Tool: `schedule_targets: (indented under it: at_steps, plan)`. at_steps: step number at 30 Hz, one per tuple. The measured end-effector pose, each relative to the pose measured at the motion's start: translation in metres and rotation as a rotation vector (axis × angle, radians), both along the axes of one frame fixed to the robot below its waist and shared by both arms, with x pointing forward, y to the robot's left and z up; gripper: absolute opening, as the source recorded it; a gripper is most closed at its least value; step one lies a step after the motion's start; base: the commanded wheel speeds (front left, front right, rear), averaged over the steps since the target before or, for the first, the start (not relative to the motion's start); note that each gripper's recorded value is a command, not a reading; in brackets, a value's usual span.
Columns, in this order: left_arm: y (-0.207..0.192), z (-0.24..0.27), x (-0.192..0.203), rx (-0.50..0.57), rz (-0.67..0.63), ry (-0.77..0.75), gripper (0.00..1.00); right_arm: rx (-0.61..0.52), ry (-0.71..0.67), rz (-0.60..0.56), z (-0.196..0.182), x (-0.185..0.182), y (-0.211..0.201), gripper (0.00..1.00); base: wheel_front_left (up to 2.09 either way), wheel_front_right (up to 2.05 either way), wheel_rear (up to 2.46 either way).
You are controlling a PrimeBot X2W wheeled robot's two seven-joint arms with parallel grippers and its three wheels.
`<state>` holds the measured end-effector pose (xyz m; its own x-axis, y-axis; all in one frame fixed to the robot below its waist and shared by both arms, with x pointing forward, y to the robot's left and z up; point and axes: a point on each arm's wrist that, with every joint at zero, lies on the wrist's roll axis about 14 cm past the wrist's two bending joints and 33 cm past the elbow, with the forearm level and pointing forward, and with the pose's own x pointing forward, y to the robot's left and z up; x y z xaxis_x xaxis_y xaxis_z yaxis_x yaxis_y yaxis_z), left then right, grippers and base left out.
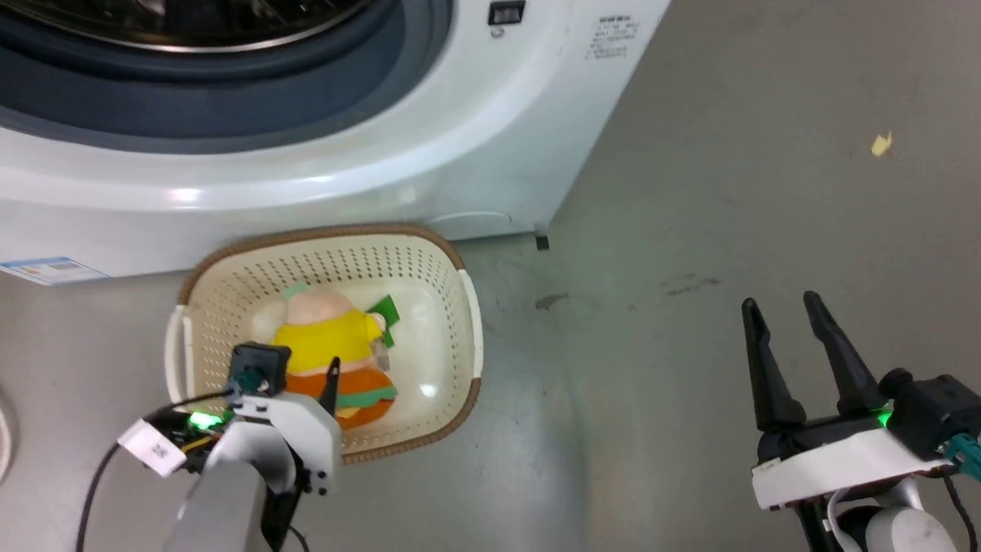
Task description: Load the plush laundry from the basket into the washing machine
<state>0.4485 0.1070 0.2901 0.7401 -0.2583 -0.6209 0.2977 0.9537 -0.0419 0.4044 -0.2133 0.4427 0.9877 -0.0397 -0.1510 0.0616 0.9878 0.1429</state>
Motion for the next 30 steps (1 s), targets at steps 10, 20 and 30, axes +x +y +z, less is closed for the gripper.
schedule_targets:
  at_steps: [10,20,30]
  plan:
    - [-0.001,-0.051,0.004,0.078,-0.078,0.142,1.0,0.027,0.035,-0.035,-0.018,0.003,-0.008,1.0,0.0,0.0,0.0]
    - [-0.005,-0.096,0.021,0.11,-0.107,0.254,1.0,0.045,0.082,-0.103,-0.041,0.001,-0.027,1.0,0.0,0.0,0.0]
    - [0.007,-0.147,0.024,0.205,-0.129,0.395,1.0,0.059,0.113,-0.172,-0.058,0.002,-0.046,1.0,0.0,0.0,0.0]
